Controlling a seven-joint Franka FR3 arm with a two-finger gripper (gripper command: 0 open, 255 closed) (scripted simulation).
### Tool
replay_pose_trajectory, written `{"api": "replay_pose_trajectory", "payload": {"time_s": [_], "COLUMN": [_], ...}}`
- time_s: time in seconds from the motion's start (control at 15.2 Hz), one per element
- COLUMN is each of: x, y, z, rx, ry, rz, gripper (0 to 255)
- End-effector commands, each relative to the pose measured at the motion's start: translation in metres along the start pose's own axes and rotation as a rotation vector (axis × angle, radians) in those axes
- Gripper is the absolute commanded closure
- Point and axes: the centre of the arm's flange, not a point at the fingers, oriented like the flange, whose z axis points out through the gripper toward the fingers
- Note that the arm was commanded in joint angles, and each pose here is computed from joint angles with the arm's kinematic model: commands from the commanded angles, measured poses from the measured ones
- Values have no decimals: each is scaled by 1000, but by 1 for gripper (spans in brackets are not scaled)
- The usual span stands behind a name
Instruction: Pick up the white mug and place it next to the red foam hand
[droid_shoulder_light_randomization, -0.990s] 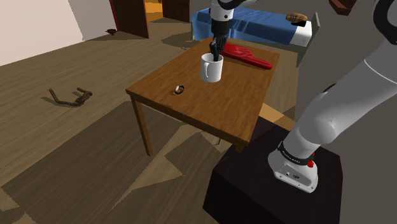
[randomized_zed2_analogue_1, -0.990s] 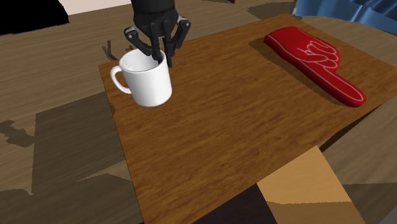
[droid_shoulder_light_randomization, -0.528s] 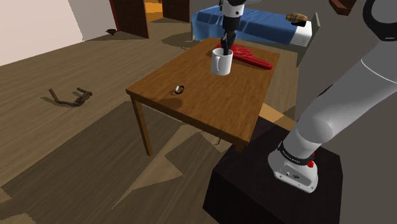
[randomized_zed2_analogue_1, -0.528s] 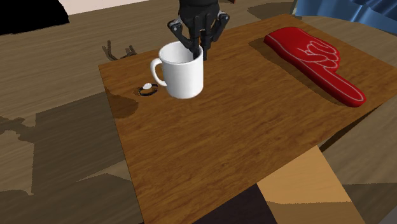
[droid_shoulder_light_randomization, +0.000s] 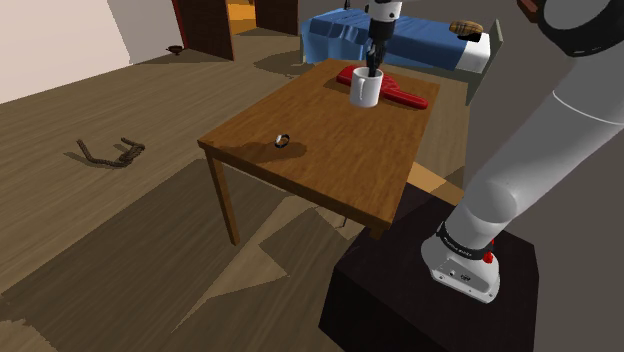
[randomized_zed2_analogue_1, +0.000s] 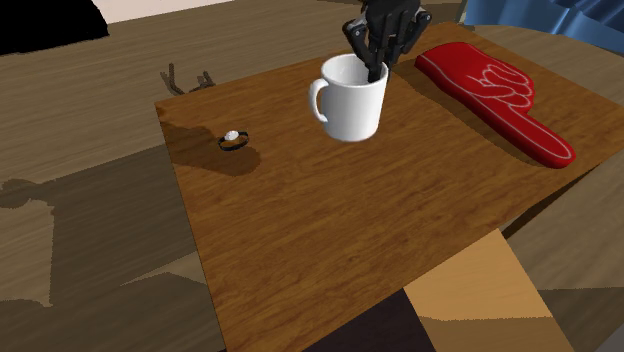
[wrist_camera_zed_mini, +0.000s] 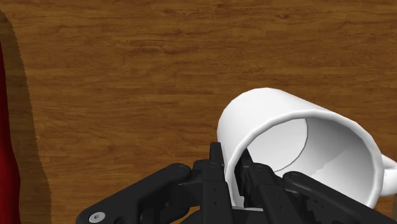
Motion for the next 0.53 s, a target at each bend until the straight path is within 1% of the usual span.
{"api": "replay_pose_trajectory", "payload": {"time_s": [0.0, 0.46], "x": [-5, -20], "y": [25, 116], "z": [-1, 0], "rx": [0, 0], "ry": [0, 0], "rz": [-2, -2], "gripper": [255, 255]}}
